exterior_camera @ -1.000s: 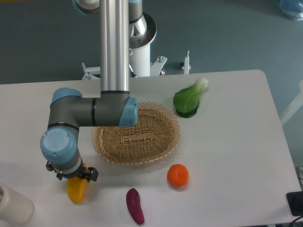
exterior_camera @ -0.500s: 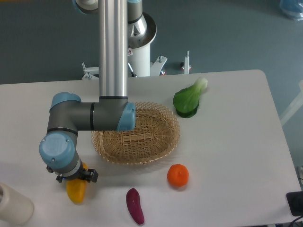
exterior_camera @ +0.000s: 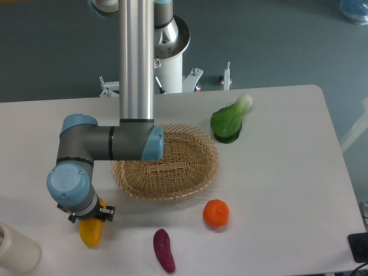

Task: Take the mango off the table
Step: 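Lift the grasped yellow mango up off the table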

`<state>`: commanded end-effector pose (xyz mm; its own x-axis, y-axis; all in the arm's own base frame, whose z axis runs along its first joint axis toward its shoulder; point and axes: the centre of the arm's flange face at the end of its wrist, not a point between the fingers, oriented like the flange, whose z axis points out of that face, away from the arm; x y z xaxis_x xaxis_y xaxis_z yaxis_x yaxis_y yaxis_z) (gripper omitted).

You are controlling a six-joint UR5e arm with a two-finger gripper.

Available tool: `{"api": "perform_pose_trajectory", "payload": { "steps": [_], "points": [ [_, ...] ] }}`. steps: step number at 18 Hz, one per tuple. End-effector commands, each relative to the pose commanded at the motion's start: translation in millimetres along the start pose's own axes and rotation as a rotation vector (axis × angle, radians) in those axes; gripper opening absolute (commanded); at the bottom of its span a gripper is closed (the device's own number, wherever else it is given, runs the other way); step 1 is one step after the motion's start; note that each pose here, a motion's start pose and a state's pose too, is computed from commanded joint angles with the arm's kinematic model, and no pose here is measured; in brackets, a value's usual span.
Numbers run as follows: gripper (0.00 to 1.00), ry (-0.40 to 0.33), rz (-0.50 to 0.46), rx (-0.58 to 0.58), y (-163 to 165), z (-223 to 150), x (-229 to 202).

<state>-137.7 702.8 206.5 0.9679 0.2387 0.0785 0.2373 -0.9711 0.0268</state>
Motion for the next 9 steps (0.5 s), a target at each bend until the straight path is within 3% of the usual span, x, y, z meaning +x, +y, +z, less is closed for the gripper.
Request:
{"api": "perform_pose_trajectory", "payload": {
  "steps": [9],
  "points": [
    [0.48, -0.051, 0.023, 0.054, 8.5, -42.8, -2.9]
  ]
}}
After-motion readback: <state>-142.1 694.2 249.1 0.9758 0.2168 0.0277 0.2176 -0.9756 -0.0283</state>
